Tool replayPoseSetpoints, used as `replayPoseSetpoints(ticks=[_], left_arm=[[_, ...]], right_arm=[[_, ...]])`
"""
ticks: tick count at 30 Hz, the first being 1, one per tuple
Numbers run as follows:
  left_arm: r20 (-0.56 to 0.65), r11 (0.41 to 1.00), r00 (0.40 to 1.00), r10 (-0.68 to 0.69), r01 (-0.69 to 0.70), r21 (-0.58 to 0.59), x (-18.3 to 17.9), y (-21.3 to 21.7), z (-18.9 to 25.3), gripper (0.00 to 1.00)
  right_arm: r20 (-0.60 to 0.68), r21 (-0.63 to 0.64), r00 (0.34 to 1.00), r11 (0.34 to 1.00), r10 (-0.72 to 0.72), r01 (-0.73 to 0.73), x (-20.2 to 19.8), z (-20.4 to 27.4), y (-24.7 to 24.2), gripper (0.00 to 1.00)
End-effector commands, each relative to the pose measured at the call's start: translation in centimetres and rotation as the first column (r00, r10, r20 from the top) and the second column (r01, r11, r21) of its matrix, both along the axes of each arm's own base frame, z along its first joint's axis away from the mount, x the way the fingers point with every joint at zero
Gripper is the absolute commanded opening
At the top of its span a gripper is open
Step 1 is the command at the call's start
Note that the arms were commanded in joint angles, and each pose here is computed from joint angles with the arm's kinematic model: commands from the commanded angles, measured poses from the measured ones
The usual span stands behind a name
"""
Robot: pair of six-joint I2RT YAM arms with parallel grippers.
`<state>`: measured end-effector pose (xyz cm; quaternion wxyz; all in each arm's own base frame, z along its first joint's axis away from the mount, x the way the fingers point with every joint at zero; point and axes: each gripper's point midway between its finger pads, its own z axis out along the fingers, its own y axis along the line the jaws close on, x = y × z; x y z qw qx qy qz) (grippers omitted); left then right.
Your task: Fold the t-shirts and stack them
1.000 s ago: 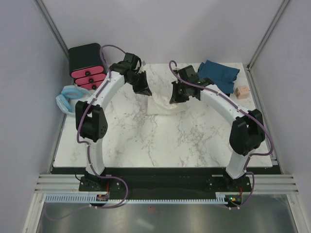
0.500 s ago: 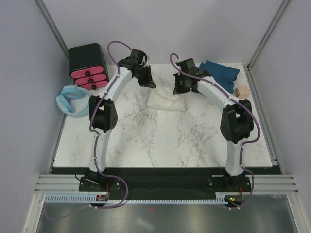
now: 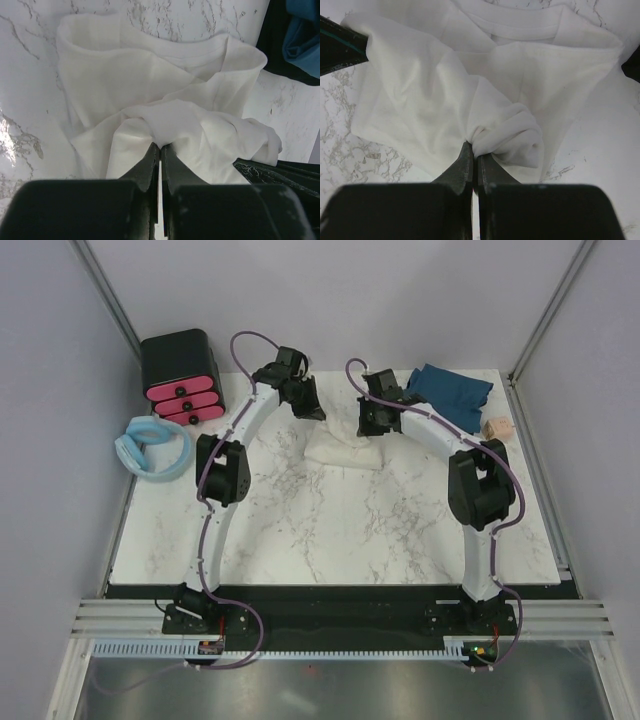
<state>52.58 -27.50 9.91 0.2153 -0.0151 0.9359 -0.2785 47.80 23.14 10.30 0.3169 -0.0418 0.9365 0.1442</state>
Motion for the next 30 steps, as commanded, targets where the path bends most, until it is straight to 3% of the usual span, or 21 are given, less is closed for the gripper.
replayPoseSetpoints(ticks=[1, 6, 7, 9, 11, 14, 16, 20, 24, 30], left_arm=[[0.077, 0.997, 0.997, 0.021, -0.014, -0.08, 2.2, -1.7, 2.0, 0.02], [0.072, 0.996, 0.997, 0.016, -0.009, -0.086, 2.5, -2.7, 0.4, 0.02], [0.08, 0.996, 0.997, 0.015, -0.008, -0.092, 2.7, -3.0, 0.3, 0.06], [0.079, 0.996, 0.997, 0.02, -0.013, -0.092, 2.8, -3.0, 0.2, 0.18], [0.095, 0.996, 0.995, 0.037, -0.03, -0.081, 3.1, -2.7, 0.4, 0.2], [0.131, 0.996, 0.989, 0.064, -0.056, -0.064, 3.7, -2.3, 1.5, 0.27], [0.156, 0.995, 0.984, 0.085, -0.077, -0.059, 4.1, -1.8, 2.5, 0.27], [0.193, 0.992, 0.973, 0.124, -0.12, -0.035, 4.6, -1.1, 3.8, 0.24], [0.184, 0.989, 0.972, 0.147, -0.146, -0.02, 4.3, -0.5, 3.8, 0.02], [0.197, 0.986, 0.967, 0.163, -0.167, 0.003, 3.7, 0.1, 4.8, 0.02]], right_arm=[[0.044, -0.016, 0.998, 0.999, -0.045, 0.046, 1.3, -0.9, -0.4, 0.0], [0.042, -0.044, 0.996, 0.996, -0.08, 0.081, 1.4, -2.7, -1.1, 0.0], [0.056, -0.048, 0.994, 0.994, -0.097, 0.099, 1.7, -2.7, -1.4, 0.02], [0.054, -0.051, 0.992, 0.992, -0.115, 0.117, 1.7, -3.2, -1.6, 0.22], [0.064, -0.05, 0.989, 0.989, -0.135, 0.138, 1.9, -3.3, -1.8, 0.25], [0.087, -0.056, 0.979, 0.98, -0.187, 0.192, 2.3, -3.0, -2.5, 0.43], [0.106, -0.048, 0.97, 0.973, -0.219, 0.225, 2.7, -2.4, -2.7, 0.43], [0.132, -0.035, 0.947, 0.953, -0.294, 0.301, 3.7, -1.7, -3.6, 0.43], [0.134, 0.004, 0.933, 0.942, -0.334, 0.337, 4.7, -1.0, -3.7, 0.43], [0.127, 0.053, 0.903, 0.912, -0.411, 0.408, 6.2, -0.4, -4.3, 0.5]])
